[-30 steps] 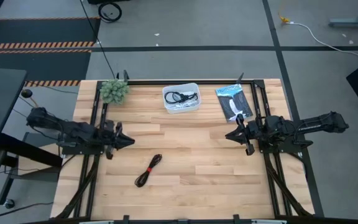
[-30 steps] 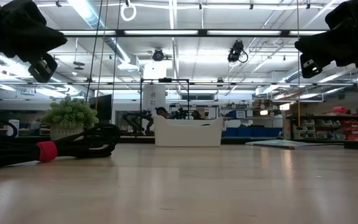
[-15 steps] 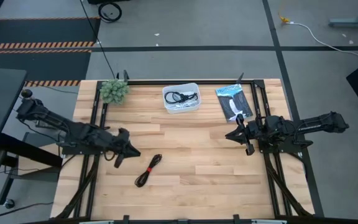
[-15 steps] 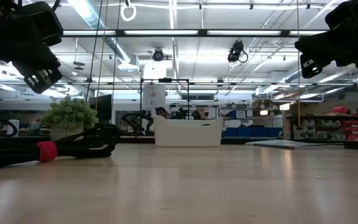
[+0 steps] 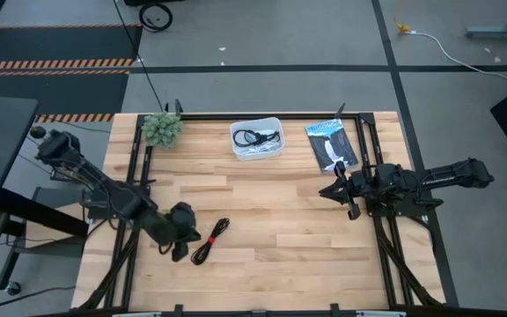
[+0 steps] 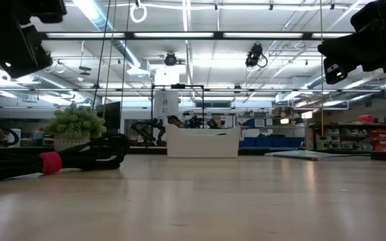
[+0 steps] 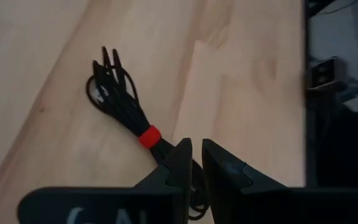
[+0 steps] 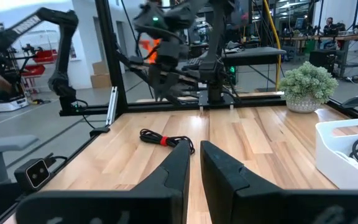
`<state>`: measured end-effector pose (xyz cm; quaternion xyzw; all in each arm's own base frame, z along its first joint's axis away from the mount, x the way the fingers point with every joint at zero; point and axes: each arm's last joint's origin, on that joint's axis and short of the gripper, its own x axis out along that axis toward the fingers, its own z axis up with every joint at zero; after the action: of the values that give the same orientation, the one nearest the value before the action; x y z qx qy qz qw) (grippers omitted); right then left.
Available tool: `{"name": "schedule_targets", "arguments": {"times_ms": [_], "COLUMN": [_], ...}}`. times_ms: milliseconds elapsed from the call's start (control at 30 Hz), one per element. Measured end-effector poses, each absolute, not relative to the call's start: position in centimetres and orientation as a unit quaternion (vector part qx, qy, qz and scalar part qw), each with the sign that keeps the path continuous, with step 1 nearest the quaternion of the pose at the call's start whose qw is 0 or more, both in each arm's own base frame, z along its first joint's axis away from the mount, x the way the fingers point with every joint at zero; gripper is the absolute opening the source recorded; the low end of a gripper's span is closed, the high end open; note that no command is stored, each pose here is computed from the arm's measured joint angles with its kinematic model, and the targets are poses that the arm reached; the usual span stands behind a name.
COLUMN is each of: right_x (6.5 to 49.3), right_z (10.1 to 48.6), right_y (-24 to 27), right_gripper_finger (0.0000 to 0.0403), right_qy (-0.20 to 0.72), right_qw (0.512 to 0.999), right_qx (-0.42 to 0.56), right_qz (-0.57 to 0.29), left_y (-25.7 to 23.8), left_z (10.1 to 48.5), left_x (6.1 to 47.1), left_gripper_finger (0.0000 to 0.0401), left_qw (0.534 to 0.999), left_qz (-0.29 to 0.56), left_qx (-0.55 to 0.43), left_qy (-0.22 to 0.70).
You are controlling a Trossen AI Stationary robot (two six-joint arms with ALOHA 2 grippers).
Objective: Pick and place USB-C Cables
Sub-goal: Put the black charger cable into the white bin
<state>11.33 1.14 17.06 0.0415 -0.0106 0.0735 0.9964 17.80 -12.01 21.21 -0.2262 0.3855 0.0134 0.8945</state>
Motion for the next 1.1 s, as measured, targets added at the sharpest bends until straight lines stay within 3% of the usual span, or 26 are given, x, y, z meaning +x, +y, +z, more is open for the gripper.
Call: {"name": "schedule_targets", "arguments": {"times_ms": [267, 767, 1100], "right_x": [11.3, 11.3, 11.3], "right_z": [17.1, 17.1, 17.2], "right_y": [1.1, 1.1, 1.1], "right_gripper_finger": [0.0045, 0.0045, 0.0045], "right_qy": [-0.011, -0.012, -0.018], "right_qw": [0.996, 0.996, 0.996], "right_qx": [0.042, 0.042, 0.042], "right_qz": [0.073, 0.074, 0.074], "left_y": [-15.3, -16.7, -16.3], "left_z": [21.2, 17.5, 16.7], "left_x": [21.6, 25.7, 25.8], "left_gripper_finger": [0.0061, 0.0242, 0.0228], "left_qw": [0.864, 0.792, 0.787], "left_qz": [0.104, 0.216, 0.271], "left_qx": [-0.220, -0.235, -0.238], "left_qy": [0.441, 0.520, 0.500]}}
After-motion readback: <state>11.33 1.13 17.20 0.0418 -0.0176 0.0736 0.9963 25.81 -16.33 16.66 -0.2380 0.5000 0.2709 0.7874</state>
